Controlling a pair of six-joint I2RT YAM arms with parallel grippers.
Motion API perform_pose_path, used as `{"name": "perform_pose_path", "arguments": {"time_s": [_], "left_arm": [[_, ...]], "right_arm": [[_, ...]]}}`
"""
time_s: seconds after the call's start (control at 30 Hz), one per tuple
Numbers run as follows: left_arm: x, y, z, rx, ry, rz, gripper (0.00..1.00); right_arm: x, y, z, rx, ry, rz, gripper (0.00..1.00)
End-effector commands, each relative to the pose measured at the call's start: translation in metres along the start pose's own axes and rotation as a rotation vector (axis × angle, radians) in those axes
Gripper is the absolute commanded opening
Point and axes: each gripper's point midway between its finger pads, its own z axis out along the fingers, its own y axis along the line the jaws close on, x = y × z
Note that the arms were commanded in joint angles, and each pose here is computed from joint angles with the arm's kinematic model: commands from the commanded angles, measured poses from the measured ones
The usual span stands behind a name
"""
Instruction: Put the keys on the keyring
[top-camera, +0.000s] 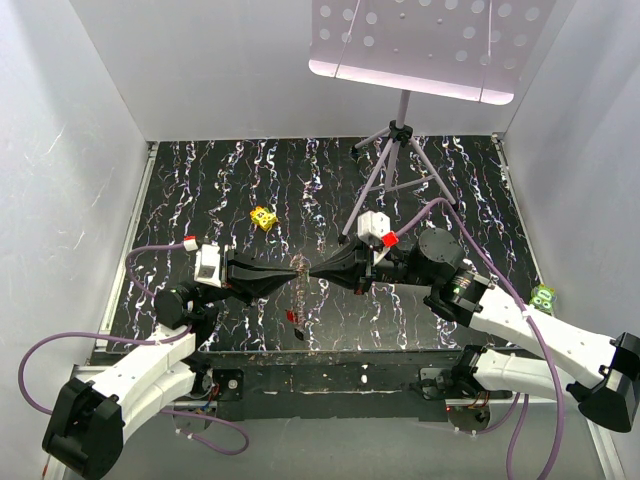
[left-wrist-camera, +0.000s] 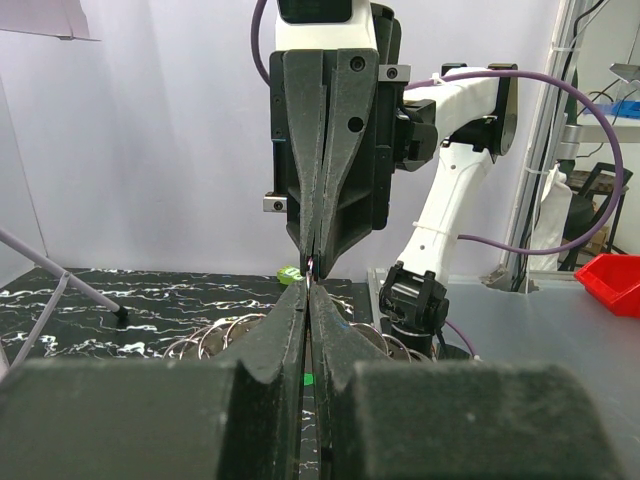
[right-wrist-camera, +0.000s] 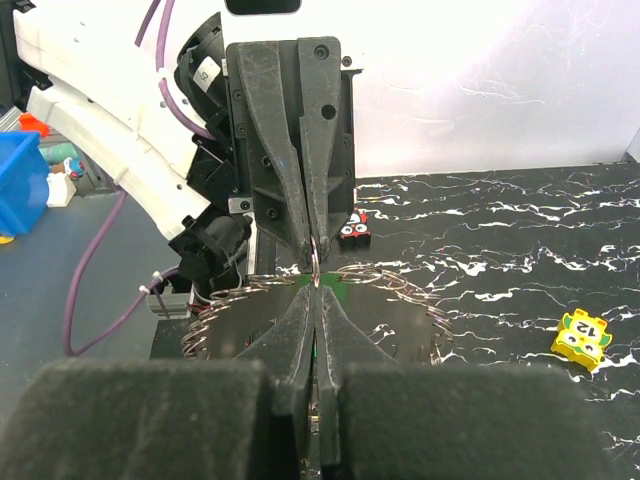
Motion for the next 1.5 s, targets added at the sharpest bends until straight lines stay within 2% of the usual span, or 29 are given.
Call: {"name": "perform_pose_path", "arguments": {"time_s": [0.0, 1.47], "left_arm": [[-0.049, -0.024, 0.007, 0.099, -0.151, 0.21, 0.0], [-0.026, -0.016, 0.003, 0.084, -0.091, 0.169, 0.0]], "right_arm": [[-0.027, -0.004, 0.004, 0.017, -0.075, -0.022, 0.01], [-0.035, -0.004, 0.009, 0.008, -0.092, -0.029, 0.01]]}}
